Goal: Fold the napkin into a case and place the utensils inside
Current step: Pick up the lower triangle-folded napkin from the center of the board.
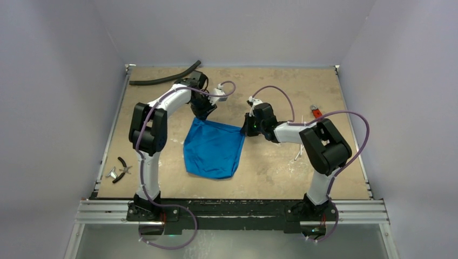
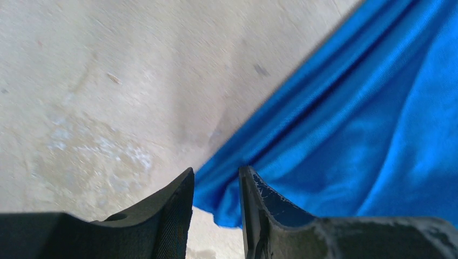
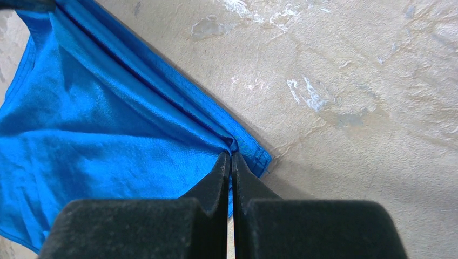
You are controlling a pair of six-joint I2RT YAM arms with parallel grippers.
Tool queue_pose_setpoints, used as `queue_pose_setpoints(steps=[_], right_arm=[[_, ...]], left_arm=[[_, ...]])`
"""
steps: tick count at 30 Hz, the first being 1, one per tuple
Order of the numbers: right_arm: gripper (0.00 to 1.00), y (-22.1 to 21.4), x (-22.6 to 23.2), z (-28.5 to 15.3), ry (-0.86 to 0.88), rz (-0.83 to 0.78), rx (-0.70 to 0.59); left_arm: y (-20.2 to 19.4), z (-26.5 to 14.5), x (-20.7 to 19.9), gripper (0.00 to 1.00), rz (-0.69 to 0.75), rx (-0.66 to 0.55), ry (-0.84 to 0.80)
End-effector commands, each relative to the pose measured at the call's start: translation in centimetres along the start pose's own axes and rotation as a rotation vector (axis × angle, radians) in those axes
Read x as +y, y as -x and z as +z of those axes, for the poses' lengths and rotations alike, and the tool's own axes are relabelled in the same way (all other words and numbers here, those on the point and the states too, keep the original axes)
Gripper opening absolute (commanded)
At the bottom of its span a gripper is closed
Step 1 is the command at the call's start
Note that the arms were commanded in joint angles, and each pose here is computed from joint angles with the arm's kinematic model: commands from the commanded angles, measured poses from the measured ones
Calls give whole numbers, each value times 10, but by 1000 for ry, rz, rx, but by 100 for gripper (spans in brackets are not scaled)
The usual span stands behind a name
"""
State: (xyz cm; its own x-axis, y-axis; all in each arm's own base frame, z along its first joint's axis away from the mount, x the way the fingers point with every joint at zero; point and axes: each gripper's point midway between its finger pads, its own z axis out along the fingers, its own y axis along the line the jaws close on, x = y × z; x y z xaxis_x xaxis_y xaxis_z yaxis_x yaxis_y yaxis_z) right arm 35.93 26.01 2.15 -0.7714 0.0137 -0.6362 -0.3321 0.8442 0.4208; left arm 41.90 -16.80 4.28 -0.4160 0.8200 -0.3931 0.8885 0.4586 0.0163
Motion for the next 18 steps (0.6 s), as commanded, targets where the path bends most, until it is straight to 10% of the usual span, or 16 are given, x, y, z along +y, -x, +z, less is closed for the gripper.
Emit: queue_pose_setpoints(steps=[1,12,18], right_arm=[[0,-1,-5,-2,-10,-30,10],[1,27,-41,-19,-97,85,-59],[43,27,-56,-22,-204,80,-27]], left_arm=[[41,1,21,35,-53,-136,58],[30,-29,11,34,-33,-111,11],[23,-65,-14,38,50,-125,-7]])
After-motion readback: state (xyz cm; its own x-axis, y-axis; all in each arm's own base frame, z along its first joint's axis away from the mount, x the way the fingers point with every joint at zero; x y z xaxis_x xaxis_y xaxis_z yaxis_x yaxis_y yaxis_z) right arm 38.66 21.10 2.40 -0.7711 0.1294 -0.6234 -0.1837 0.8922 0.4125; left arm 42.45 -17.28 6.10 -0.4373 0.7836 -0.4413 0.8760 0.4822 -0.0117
